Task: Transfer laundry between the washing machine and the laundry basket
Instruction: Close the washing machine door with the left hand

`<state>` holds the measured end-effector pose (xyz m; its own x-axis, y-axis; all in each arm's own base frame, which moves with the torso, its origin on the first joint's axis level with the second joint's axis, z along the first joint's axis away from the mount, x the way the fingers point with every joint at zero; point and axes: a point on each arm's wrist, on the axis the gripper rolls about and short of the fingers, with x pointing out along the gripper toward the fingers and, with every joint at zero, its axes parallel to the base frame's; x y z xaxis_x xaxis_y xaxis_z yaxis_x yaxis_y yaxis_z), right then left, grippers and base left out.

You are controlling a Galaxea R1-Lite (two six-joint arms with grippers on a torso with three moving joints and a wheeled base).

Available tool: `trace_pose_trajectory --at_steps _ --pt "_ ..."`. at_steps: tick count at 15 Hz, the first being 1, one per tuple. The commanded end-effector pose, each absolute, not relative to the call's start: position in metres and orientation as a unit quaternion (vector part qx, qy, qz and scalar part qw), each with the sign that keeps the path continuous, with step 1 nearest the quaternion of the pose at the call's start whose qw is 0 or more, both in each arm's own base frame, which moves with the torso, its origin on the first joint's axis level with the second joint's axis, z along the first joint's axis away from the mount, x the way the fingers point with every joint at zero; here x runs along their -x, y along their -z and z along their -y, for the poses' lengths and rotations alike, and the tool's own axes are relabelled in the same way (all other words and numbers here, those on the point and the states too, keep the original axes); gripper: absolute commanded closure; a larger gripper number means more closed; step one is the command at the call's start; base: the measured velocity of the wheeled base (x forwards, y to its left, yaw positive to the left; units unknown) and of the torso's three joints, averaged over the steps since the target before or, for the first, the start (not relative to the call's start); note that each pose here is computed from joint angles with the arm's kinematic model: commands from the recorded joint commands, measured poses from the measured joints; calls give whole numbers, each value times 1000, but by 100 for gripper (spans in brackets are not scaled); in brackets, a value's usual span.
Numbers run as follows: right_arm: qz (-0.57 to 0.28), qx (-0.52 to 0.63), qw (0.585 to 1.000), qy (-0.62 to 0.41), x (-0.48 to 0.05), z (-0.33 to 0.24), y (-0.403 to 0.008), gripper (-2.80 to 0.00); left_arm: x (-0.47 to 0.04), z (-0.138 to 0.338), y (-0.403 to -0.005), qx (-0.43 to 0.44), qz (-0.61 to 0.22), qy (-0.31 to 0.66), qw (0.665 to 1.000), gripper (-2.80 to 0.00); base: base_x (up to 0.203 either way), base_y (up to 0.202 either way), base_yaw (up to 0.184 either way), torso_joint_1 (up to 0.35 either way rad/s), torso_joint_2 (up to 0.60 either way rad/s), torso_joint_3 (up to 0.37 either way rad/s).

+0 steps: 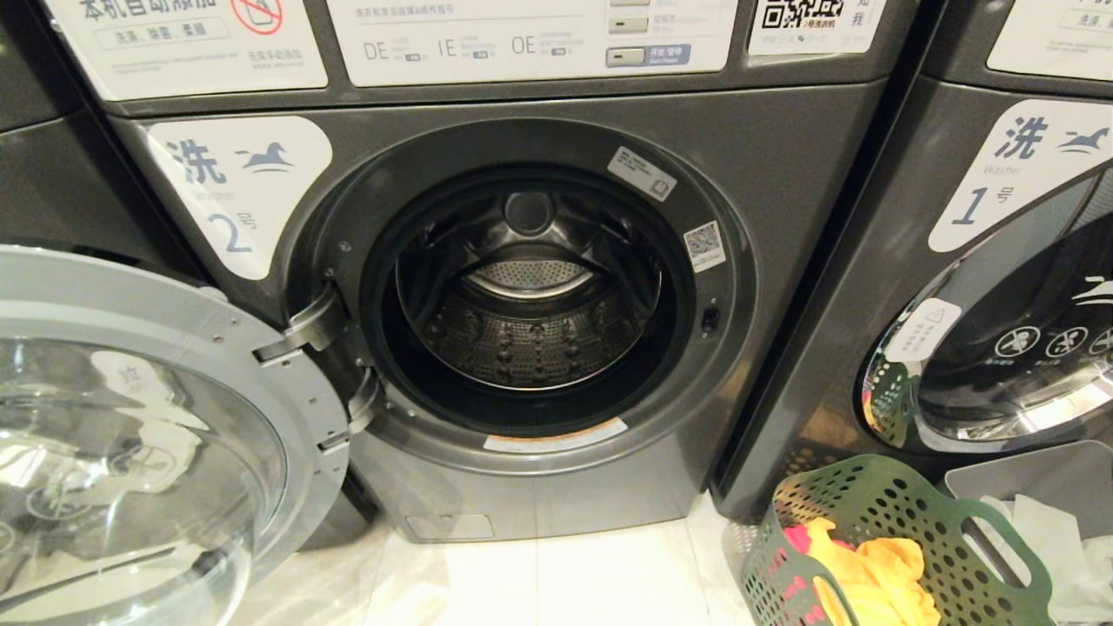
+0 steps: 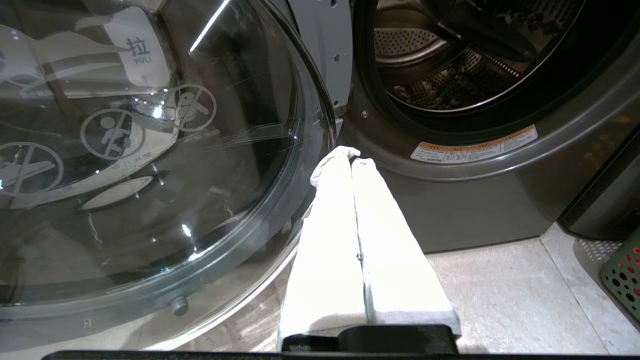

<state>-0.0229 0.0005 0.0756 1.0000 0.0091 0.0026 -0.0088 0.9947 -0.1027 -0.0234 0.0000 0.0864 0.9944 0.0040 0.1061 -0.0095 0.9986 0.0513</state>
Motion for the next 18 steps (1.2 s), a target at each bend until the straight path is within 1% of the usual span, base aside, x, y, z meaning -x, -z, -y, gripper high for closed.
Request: trace_pose_trajectory --at_steps 1,5,13,15,18 --pt "1 53 999 -5 23 0 -76 0 20 0 -75 -25 34 -3 999 0 0 0 0 1 2 194" --pt "2 52 999 -5 23 0 -76 0 20 0 -75 -24 33 -5 999 0 0 0 0 2 0 162" --pt "2 51 999 -4 23 0 -76 0 20 0 -75 -23 32 -5 999 0 0 0 0 1 1 10" --pt "2 52 999 -4 23 0 -76 0 20 0 -75 -23 32 -5 999 0 -89 0 -1 7 2 7" --pt "2 51 999 -4 23 0 -76 0 20 0 -75 -23 33 -5 999 0 -194 0 1 1 5 4"
